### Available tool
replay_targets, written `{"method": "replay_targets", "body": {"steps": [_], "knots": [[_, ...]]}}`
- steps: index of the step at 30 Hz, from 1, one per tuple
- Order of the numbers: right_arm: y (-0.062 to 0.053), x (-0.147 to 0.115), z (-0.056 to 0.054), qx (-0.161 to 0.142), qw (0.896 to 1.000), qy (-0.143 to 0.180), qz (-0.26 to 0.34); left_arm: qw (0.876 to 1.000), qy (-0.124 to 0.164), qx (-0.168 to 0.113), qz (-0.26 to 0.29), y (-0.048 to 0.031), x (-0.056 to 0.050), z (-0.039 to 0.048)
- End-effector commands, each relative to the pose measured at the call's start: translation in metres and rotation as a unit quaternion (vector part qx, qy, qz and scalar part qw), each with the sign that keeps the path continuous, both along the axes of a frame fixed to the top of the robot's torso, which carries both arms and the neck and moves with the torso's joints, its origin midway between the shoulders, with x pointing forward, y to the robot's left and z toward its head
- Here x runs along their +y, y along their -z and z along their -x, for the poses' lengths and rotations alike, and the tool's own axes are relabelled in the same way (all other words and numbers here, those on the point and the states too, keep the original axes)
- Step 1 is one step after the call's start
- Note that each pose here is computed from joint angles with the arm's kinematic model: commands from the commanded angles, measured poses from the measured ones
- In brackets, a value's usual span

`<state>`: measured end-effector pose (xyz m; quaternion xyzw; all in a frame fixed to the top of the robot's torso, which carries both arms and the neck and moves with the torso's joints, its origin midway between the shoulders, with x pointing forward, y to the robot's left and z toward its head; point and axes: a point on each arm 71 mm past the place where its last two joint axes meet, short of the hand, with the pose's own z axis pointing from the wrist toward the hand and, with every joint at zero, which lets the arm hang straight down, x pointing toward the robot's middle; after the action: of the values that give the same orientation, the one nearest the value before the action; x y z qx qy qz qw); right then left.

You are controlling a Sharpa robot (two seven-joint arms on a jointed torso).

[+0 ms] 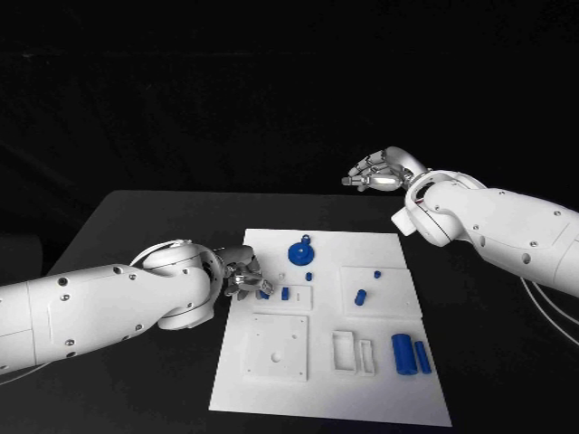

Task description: Assemble the parts on the task board

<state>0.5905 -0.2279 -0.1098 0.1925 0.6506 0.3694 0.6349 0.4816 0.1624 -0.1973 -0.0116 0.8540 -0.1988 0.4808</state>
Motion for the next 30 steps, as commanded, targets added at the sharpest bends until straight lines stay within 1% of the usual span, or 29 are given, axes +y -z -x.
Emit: {"method": "replay_targets", "body": {"steps": [1, 13, 17, 22, 30], "knots": [[0.0001, 0.0021, 0.0007, 0.0, 1.0, -0.01, 0.0, 0.999, 0.011, 0.03, -0.021, 0.0096, -0.0003, 0.0047], [0.0001, 0.0027, 0.0012, 0.0, 1.0, -0.011, -0.001, 0.999, 0.016, 0.04, -0.031, 0.0112, -0.0005, 0.0059], [0.0002, 0.003, 0.0012, 0.0, 1.0, -0.011, -0.001, 0.999, 0.018, 0.041, -0.03, 0.0122, -0.0024, 0.006], [0.0004, 0.0026, 0.0012, 0.001, 1.0, -0.011, -0.001, 0.998, 0.02, 0.044, -0.028, 0.0158, -0.0047, 0.0078], [0.0006, 0.0036, 0.0013, 0.002, 1.0, -0.012, -0.001, 0.998, 0.021, 0.043, -0.029, 0.0162, -0.0059, 0.0077]]}}
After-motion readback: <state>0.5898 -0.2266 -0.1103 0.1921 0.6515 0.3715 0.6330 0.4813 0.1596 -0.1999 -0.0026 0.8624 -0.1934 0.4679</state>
